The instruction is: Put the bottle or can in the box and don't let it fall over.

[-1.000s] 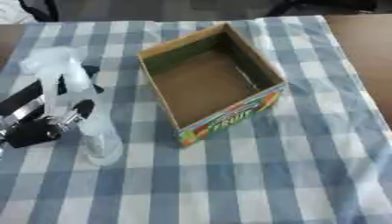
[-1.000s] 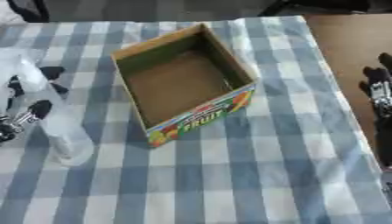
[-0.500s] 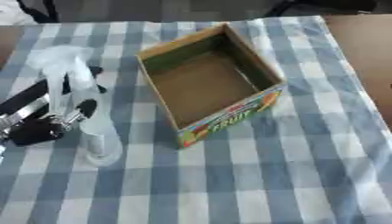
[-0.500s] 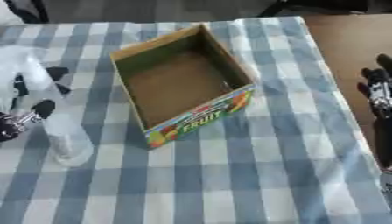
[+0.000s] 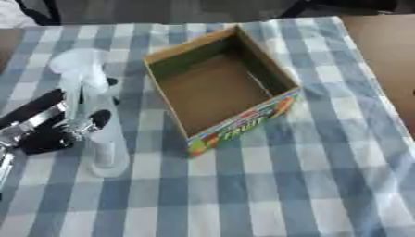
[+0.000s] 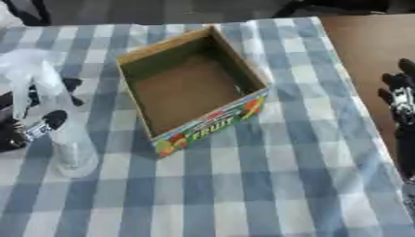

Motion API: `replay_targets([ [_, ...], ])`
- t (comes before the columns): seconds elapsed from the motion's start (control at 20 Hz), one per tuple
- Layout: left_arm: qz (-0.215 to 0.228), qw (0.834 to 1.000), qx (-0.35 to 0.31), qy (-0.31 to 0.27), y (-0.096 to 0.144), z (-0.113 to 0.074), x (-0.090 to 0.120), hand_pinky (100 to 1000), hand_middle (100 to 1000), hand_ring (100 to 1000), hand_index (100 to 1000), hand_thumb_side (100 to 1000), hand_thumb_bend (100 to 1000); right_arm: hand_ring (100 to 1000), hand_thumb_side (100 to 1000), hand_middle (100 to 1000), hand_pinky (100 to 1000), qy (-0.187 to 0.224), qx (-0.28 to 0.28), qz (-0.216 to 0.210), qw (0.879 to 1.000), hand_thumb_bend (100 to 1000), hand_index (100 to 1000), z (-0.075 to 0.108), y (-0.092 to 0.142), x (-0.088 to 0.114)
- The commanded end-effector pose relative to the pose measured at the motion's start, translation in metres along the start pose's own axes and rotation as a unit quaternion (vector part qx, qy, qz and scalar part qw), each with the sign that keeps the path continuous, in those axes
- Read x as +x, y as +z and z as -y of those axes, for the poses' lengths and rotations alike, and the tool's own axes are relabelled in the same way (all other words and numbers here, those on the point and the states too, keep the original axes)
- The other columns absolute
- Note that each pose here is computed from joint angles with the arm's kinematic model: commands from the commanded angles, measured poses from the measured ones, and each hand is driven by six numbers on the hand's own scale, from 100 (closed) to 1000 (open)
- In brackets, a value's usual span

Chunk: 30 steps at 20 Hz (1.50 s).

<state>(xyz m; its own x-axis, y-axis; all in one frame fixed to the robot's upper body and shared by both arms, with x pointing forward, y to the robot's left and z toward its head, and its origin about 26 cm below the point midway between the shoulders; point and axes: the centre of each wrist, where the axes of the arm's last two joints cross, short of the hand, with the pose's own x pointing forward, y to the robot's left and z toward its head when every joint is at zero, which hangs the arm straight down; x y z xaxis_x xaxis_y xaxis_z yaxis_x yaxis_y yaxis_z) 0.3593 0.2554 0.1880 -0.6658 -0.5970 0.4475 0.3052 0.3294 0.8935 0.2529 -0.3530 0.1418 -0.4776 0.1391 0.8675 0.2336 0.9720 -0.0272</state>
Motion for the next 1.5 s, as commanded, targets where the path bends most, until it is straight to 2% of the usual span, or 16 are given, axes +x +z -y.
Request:
replay_targets([
  [0.05, 0.0, 1.0, -0.001, -0.016, 0.004, -0.009, 0.003, 1000, 1000, 1000, 838, 892, 100, 948, 573, 1000, 947, 0.003, 0.005, 0.011, 1.0, 100, 913, 0.0, -0.003, 0.008],
  [0.65, -0.021, 1.0, 0.001, -0.008, 0.01, -0.008, -0.003, 1000, 1000, 1000, 821, 894, 100, 946, 588, 1000, 947, 0.003, 0.003, 0.007, 1.0, 100, 911, 0.0, -0.002, 0.008],
  [0.9, -0.019, 1.0, 0.008, 0.018, 0.011, -0.005, -0.005, 1000, 1000, 1000, 800, 858, 100, 946, 587, 1000, 947, 0.002, 0.002, 0.005, 1.0, 100, 911, 0.0, -0.002, 0.007],
  [1.0, -0.017, 0.999, 0.012, 0.039, 0.01, -0.001, -0.007, 1000, 1000, 1000, 784, 830, 100, 946, 586, 1000, 947, 0.002, 0.002, 0.005, 1.0, 100, 911, 0.0, -0.002, 0.007],
  [1.15, -0.015, 0.997, 0.017, 0.072, 0.008, 0.005, -0.008, 999, 1000, 1000, 750, 726, 100, 945, 586, 1000, 947, 0.001, 0.001, 0.005, 1.0, 100, 911, 0.0, -0.001, 0.007],
  [1.2, -0.014, 0.996, 0.019, 0.082, 0.008, 0.006, -0.008, 997, 1000, 1000, 748, 719, 100, 945, 586, 1000, 947, 0.001, 0.0, 0.005, 1.0, 100, 911, 0.0, -0.001, 0.007],
  [1.25, -0.014, 0.995, 0.02, 0.093, 0.007, 0.008, -0.009, 977, 1000, 1000, 729, 666, 100, 945, 586, 1000, 947, 0.001, 0.0, 0.005, 1.0, 100, 910, 0.0, -0.001, 0.007],
  [1.4, -0.014, 0.992, 0.024, 0.122, 0.006, 0.014, -0.01, 953, 1000, 1000, 705, 625, 100, 945, 585, 1000, 947, 0.0, -0.002, 0.005, 1.0, 100, 910, 0.0, -0.001, 0.007],
  [1.5, -0.013, 0.99, 0.025, 0.14, 0.005, 0.018, -0.01, 922, 1000, 1000, 615, 521, 100, 944, 591, 1000, 948, 0.0, -0.003, 0.004, 1.0, 100, 910, 0.0, -0.001, 0.007],
])
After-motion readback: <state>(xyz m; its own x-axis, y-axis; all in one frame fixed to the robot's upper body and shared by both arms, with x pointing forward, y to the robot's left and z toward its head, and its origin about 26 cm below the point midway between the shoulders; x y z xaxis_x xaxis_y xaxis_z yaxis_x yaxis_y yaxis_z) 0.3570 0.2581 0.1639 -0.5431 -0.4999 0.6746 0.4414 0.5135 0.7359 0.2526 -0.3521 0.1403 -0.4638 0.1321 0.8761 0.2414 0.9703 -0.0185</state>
